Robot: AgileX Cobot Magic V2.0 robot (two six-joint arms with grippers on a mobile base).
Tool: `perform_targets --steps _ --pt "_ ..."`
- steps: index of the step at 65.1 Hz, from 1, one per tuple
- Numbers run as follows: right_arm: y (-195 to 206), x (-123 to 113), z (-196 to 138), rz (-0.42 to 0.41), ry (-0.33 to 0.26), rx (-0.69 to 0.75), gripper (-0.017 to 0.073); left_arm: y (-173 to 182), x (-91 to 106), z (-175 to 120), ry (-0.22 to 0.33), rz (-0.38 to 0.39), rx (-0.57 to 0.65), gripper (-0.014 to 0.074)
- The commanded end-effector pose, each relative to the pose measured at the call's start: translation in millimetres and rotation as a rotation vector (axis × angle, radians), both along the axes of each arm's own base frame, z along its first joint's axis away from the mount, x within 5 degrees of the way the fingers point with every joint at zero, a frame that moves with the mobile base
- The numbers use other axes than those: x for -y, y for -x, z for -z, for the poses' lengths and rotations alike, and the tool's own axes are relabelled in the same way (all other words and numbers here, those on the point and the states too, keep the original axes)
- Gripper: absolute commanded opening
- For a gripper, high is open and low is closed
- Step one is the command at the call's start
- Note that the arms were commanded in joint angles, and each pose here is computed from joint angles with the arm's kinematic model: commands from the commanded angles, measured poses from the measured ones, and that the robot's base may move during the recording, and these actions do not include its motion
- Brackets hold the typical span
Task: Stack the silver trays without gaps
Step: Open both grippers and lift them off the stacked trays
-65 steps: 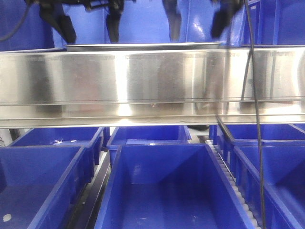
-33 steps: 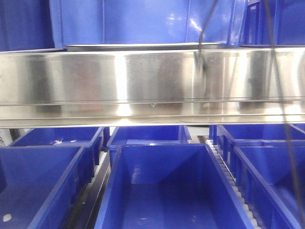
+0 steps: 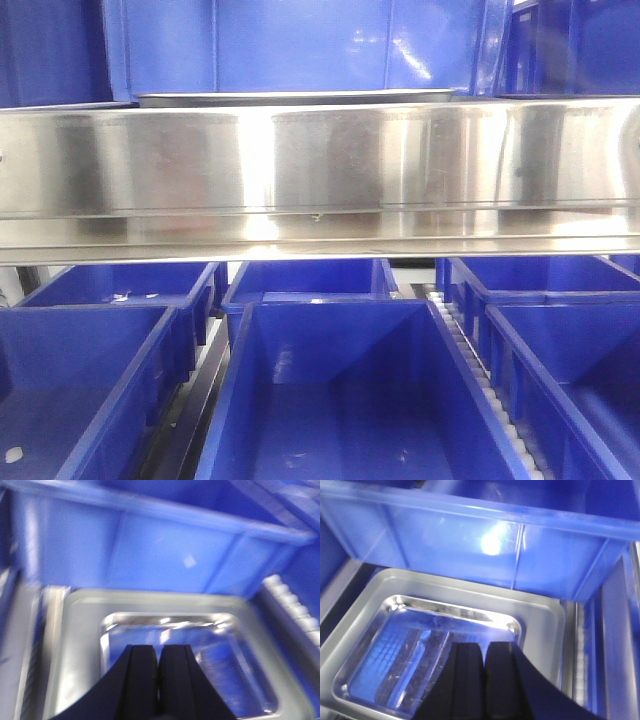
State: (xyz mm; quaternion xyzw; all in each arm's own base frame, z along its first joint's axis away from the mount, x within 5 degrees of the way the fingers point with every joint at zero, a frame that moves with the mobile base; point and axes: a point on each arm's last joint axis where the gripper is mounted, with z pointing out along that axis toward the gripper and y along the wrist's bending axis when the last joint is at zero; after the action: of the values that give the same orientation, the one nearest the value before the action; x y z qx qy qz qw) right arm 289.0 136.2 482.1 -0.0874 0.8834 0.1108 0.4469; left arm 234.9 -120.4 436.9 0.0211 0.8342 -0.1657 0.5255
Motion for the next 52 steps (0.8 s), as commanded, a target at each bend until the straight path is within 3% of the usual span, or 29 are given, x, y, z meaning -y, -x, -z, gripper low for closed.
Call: perform_targets --steps 1,19,28,34,52 --pt "11 5 1 -0.03 0.004 0.107 -0.0078 10 -0.2 3 0.038 0.045 0.072 -0.0013" --pt "59 26 49 -0.078 -0.045 0.248 -0.0078 31 -5.7 28 0.071 0.127 0.206 -0.0013" --pt "85 38 76 -0.093 -0.05 0.272 -0.0078 41 -8.2 47 0.039 0.177 0.269 -0.0013" --pt "102 46 95 -0.098 -0.05 0.272 -0.0078 51 -9.2 61 0.05 0.228 0.329 -0.0013" --pt "152 70 140 -0.121 -0.094 0.388 -0.0079 76 -21.5 94 0.05 0.26 0.328 -0.0013"
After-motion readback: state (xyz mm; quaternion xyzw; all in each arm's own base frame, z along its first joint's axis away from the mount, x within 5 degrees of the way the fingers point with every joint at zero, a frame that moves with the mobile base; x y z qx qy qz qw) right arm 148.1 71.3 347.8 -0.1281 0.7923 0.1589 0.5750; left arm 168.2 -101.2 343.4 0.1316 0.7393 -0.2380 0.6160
